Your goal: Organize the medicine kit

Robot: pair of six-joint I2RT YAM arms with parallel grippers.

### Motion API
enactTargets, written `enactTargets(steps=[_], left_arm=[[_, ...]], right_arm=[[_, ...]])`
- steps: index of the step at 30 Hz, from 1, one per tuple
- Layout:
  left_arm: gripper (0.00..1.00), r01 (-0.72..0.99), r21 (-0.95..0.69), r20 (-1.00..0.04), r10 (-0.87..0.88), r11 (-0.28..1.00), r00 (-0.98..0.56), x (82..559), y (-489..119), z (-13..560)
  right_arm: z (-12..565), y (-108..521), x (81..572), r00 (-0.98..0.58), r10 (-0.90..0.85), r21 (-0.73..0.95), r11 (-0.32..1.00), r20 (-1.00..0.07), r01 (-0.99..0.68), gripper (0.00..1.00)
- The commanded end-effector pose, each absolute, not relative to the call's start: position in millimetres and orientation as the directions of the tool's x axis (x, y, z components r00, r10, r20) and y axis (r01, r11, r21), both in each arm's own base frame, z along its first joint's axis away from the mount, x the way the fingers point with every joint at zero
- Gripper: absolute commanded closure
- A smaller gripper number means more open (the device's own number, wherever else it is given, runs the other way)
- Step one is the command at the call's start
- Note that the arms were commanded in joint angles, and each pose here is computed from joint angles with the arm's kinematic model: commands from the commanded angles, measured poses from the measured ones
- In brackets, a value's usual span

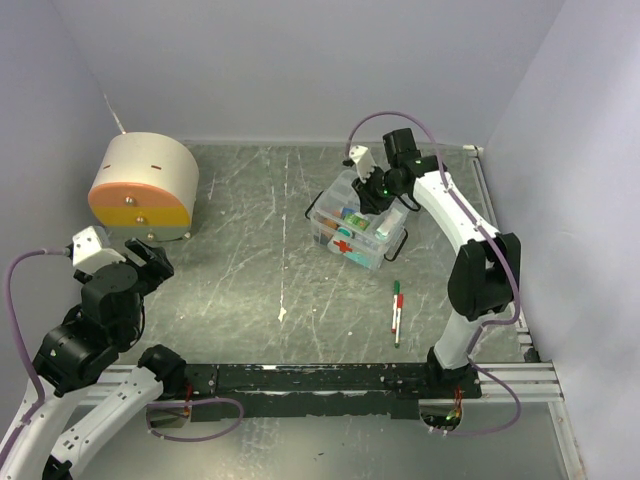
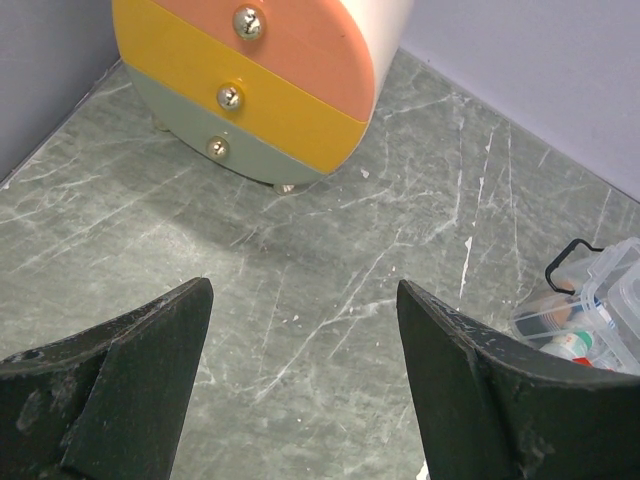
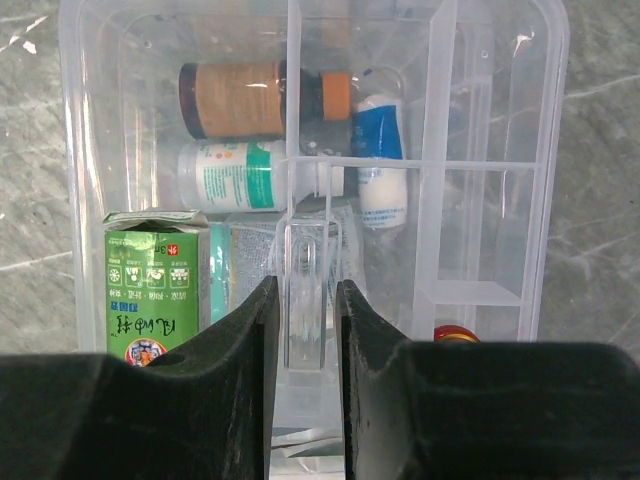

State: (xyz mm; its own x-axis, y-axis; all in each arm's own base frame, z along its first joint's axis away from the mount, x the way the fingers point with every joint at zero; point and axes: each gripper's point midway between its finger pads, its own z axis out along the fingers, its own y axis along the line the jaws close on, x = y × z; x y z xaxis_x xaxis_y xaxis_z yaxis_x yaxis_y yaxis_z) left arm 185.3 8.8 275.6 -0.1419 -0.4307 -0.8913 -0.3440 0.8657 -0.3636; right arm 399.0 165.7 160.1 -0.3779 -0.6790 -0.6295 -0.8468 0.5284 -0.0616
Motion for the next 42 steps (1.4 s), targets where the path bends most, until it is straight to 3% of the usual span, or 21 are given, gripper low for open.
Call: enactTargets(steps=[1, 25, 42], left_arm=[[0.15, -0.371, -0.346, -0.896, -0.42, 0.862, -0.143, 186, 12, 272], [0.15, -0.379, -0.345, -0.897, -0.421, 0.859, -0.138, 185, 14, 272], [0.15, -0.379, -0.347, -0.896, -0.422, 0.858, -0.135, 185, 15, 273]], right_arm=[[164, 173, 400, -0.293, -0.686, -0.065, 0.445, -0.666, -0.893, 1.0], [141, 186, 405, -0.267, -0.637, -0.029, 0.414, -0.723, -0.91, 1.0], [117, 180, 396, -0.324, -0.651, 0.01, 0.436, -0.686, -0.9, 1.0]])
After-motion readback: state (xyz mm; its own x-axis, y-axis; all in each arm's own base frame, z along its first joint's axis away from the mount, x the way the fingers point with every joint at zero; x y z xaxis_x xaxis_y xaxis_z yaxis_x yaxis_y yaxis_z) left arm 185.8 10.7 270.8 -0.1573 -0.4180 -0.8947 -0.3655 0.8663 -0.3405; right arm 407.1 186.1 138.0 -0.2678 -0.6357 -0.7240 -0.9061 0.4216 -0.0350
